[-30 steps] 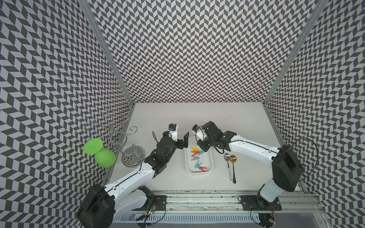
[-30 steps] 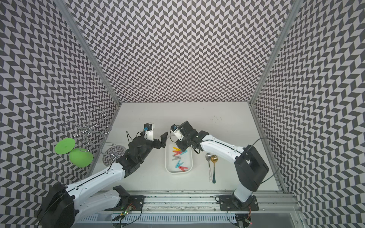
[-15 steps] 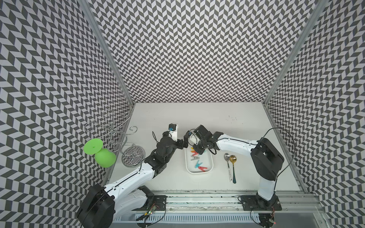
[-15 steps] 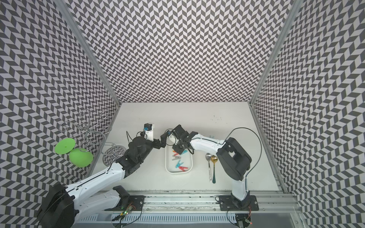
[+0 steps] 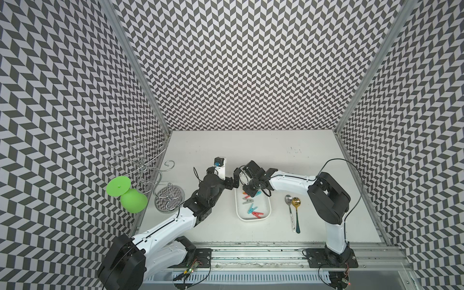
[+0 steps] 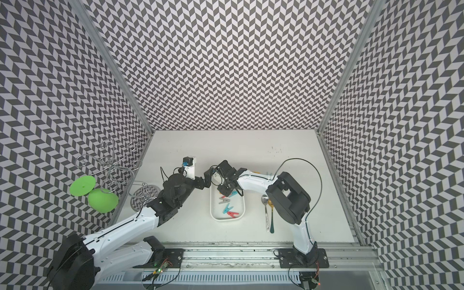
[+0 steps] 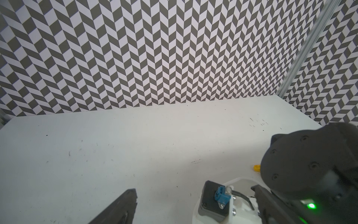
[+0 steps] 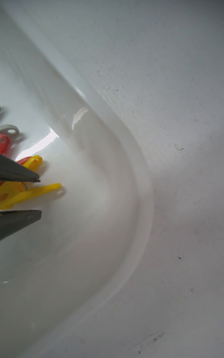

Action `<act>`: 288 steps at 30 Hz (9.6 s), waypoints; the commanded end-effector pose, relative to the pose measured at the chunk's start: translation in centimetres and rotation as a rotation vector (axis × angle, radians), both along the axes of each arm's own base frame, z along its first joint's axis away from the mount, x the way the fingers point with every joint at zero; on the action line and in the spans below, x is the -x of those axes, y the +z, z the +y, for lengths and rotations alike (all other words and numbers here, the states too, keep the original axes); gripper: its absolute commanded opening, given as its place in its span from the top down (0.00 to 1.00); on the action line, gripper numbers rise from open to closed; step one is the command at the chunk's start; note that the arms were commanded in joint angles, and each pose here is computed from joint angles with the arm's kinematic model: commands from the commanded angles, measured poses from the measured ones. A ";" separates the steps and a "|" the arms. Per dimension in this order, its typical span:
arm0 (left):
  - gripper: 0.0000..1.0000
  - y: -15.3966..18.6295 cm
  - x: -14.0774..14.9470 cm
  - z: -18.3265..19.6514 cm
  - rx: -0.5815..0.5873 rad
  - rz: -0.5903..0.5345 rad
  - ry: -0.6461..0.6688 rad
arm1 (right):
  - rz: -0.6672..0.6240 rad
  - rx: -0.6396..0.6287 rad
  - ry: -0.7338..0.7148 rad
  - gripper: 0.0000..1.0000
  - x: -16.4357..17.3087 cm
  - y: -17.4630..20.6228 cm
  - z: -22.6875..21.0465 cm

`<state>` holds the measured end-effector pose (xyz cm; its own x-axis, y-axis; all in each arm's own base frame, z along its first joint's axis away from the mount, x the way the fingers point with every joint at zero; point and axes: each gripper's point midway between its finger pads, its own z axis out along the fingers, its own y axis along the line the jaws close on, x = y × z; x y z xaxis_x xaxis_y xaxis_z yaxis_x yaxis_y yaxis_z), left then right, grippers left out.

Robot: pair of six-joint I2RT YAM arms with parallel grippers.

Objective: Take the clothespins out of the storage box
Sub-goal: Pick up the clothespin from the storage box, then place the clothespin at the center of the board, then pick up the clothespin from the storage box, then place the clothespin at the center of the board, then pick up the clothespin from the storage box.

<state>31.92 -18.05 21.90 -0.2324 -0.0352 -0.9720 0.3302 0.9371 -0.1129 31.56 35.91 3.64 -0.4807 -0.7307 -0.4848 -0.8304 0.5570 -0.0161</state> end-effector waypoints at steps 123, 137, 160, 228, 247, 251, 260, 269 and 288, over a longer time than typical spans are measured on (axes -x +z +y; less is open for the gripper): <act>0.05 -5.4 9.0 -4.7 0.024 0.545 -0.352 | 0.054 0.126 -0.036 0.75 0.8 1.9 -3.8; 0.01 -5.7 8.5 -4.9 0.016 0.544 -0.347 | 0.103 0.206 -0.004 0.71 1.7 -1.0 -4.9; 0.00 -4.6 8.6 -4.9 0.039 0.508 -0.356 | 0.130 0.207 0.025 0.70 3.2 -0.3 -4.8; 0.00 -4.2 8.5 -5.5 0.047 0.498 -0.380 | 0.105 0.011 -0.730 0.89 -1.5 0.2 -16.9; 0.00 -4.0 8.4 -5.5 0.051 0.489 -0.380 | -0.028 -0.176 -0.565 0.77 -3.0 8.1 -13.8; 0.00 -4.0 8.4 -5.4 0.051 0.489 -0.379 | -0.072 -0.209 -0.411 0.76 -2.0 9.9 -11.0; 0.01 -4.0 8.4 -5.4 0.051 0.488 -0.375 | -0.074 -0.193 -0.145 0.73 1.5 9.1 -5.0; 0.00 -3.8 8.4 -5.3 0.054 0.481 -0.372 | -0.038 -0.187 -0.055 0.72 2.8 6.4 -1.5; 0.00 -3.7 8.4 -5.4 0.061 0.474 -0.375 | 0.003 -0.128 -0.076 0.69 1.9 2.0 0.0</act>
